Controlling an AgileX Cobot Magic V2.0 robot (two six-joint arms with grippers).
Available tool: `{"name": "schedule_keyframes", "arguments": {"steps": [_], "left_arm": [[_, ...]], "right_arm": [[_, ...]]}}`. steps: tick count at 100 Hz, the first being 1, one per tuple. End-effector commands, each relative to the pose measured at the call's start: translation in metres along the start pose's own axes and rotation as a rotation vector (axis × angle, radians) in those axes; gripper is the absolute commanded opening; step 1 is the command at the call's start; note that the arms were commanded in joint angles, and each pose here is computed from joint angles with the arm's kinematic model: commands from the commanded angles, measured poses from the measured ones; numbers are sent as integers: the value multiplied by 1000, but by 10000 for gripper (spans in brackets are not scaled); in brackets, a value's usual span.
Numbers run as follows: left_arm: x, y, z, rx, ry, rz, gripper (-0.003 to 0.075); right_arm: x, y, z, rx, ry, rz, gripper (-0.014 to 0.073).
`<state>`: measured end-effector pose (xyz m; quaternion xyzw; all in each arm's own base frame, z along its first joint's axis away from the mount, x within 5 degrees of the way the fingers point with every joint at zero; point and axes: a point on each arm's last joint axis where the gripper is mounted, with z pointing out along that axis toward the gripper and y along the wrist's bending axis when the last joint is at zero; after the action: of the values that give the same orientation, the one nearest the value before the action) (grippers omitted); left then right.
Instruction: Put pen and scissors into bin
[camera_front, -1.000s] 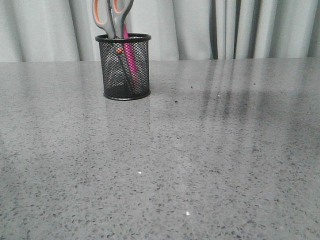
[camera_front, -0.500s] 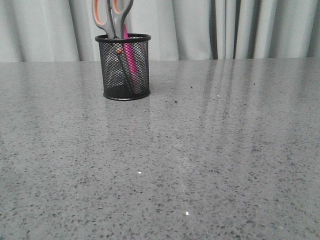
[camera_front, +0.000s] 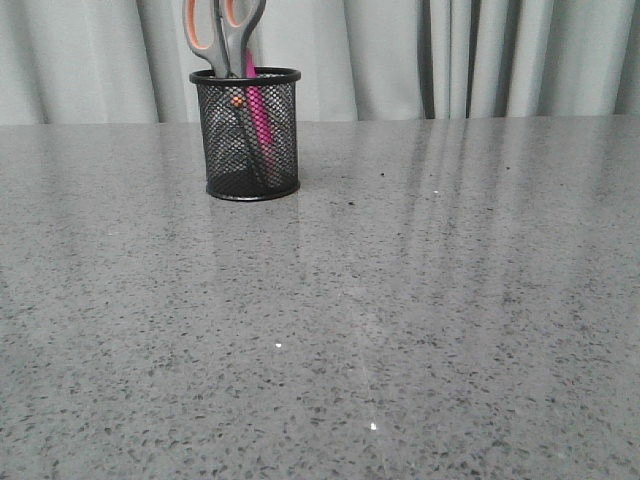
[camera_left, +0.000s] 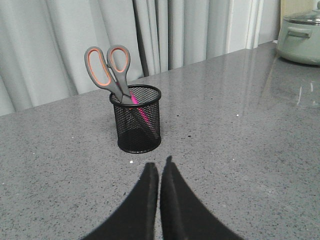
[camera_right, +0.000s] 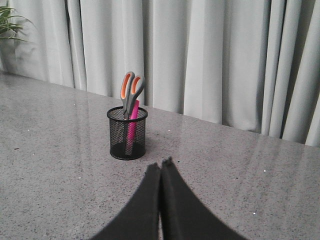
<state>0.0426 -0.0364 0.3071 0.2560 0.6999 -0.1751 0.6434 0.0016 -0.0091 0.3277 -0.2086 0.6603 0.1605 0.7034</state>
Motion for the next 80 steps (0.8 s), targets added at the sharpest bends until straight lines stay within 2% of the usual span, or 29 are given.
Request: {"name": "schedule_keyframes", "arguments": {"steps": [1,46,58,80], "left_arm": [[-13,3,-1,-26,-81,-24,-19],[-6,3,3,-35,-65,-28,-19],[8,10,6,-131,-61,88,-19],[62,18,7,-345,-155,81,-19]], "right_arm": [[-12,-1,-5,1,-93,-4,-69],[-12,-1,-5,1,-93,-4,-69],[-12,-1,-5,1,-93,-4,-69],[-12,-1,-5,1,-93,-4,-69]]}}
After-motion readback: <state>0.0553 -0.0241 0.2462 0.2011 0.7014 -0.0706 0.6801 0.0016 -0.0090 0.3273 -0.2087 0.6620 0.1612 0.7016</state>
